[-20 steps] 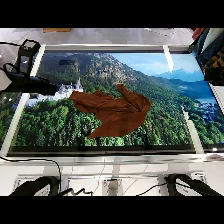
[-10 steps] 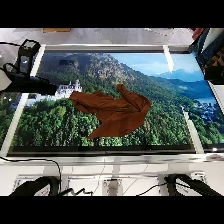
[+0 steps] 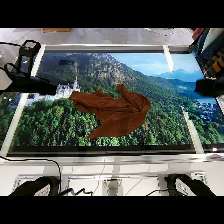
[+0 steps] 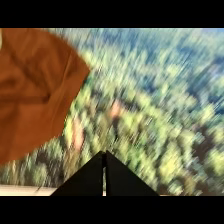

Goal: Fold the clothes and pants, and hang the long-sleeved shirts on hangers.

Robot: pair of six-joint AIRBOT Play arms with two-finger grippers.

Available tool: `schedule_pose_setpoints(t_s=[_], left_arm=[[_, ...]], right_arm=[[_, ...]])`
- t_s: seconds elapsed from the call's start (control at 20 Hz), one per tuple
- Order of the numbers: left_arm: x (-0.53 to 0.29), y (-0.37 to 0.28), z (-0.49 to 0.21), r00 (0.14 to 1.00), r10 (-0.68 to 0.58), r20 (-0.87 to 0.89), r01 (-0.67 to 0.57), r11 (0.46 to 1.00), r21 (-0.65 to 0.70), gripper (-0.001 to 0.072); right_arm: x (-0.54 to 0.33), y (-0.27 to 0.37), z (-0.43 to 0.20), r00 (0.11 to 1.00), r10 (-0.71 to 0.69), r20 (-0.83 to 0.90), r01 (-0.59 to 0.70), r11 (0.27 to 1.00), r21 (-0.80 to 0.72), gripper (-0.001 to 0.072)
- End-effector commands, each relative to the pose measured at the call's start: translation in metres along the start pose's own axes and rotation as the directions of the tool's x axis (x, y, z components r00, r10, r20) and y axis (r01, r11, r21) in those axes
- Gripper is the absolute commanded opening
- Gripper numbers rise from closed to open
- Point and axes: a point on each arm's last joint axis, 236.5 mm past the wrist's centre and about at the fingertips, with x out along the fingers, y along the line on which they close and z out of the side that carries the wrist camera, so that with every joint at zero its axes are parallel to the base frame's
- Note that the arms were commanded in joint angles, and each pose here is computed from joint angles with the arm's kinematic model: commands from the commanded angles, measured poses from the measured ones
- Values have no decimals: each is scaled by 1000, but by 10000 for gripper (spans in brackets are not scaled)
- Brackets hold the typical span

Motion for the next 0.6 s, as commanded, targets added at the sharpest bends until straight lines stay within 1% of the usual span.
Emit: schedule_pose_setpoints(t_s=[0.0,0.1,0.15,0.2,0.3,0.4,0.45,0.5,0.55], left_arm=[[0,0,0,1000,0,-2,0,1000,-1,8],[1,0,-1,1000,-1,-3,1,1000,-1,8],[1,0,-1,1000,-1,-3,1,1000,-1,8],[1,0,-1,1000,-1,-3,1,1000,-1,8],[1,0,-1,1000,-1,-2,1,1000,-1,8],[1,0,0,1000,-1,-2,1,1000,-1,8],[1,0,0,1000,-1,-2,1,1000,-1,8],[1,0,0,1000,-1,-2,1,1000,-1,8],[1,0,0,1000,0,-2,0,1000,-1,8]], right_arm=[[37,39,-65,977,182,-114,-185,983,-19,14],[64,75,-106,922,352,-160,-357,934,2,14],[76,91,-122,887,429,-171,-430,902,36,14],[89,106,-139,844,504,-186,-493,864,103,14],[113,123,-167,784,592,-189,-543,800,256,13],[142,124,-184,785,605,-136,-524,765,375,14],[155,119,-191,801,586,-122,-498,765,408,49],[166,114,-200,816,567,-117,-472,769,432,185],[172,111,-206,825,554,-115,-455,770,448,292]])
